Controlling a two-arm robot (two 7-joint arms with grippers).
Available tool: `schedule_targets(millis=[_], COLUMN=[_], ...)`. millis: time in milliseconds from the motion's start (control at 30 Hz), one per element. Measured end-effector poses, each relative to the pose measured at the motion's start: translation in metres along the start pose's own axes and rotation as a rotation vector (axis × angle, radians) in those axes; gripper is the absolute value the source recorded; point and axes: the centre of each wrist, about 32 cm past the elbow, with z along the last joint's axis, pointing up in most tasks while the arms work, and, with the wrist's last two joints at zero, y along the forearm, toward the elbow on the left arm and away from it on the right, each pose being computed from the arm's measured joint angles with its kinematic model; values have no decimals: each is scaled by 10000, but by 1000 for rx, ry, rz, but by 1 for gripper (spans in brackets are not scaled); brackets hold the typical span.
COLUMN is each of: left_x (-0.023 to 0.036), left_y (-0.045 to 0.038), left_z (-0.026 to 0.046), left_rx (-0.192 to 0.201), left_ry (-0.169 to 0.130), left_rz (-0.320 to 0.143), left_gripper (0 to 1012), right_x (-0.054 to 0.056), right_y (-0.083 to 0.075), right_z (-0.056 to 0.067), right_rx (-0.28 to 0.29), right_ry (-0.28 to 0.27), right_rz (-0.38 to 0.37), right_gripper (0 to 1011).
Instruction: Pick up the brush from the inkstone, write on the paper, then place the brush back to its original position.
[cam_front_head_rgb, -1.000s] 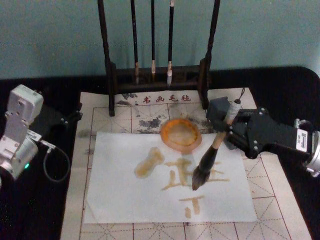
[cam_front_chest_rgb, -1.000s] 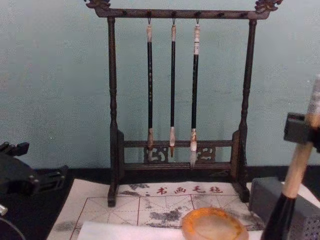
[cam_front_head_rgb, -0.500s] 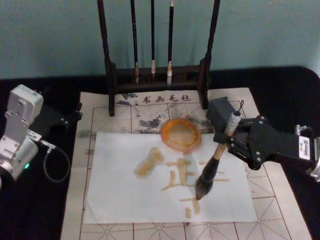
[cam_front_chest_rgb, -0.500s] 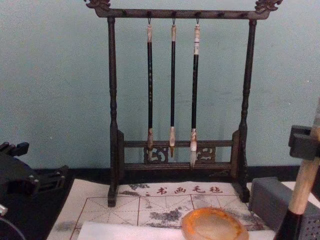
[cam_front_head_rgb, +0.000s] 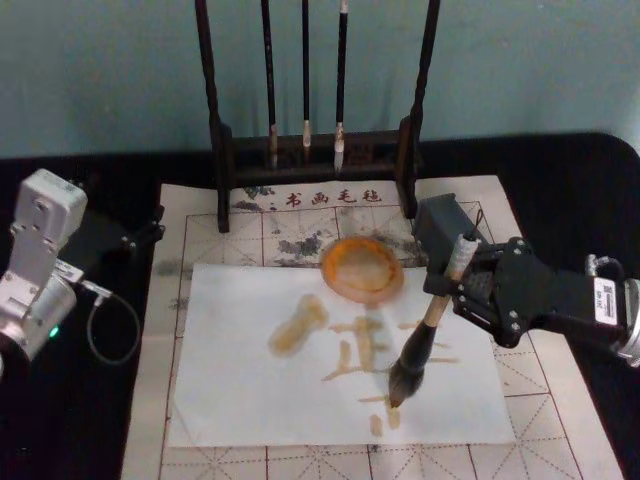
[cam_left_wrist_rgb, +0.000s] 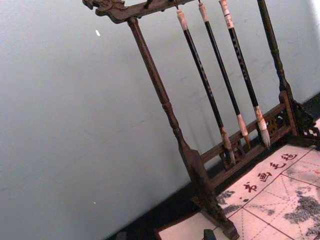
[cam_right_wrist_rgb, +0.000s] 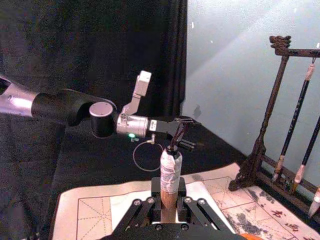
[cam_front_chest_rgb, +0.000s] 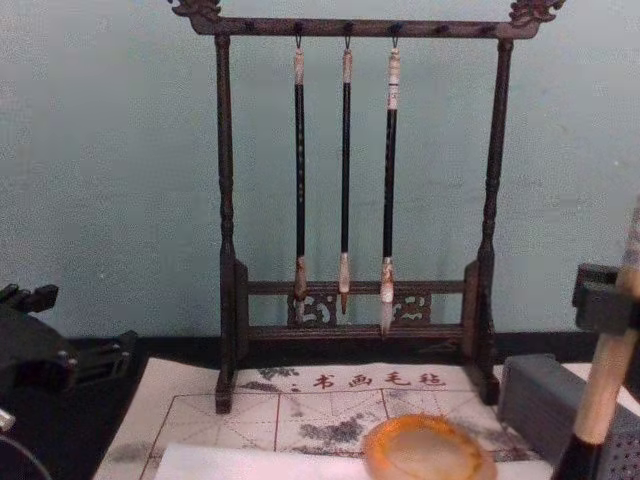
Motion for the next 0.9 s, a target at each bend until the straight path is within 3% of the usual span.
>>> schedule_targets(millis=[900], left_x=[0], left_y=[0], left_z=[0], left_rx=[0], left_ry=[0], left_rz=[0], left_gripper=[1001], right_x=[16], right_y=[43], right_z=[-65], right_rx=[-14], right_ry=[8], right_rz=[-1], right_gripper=[189])
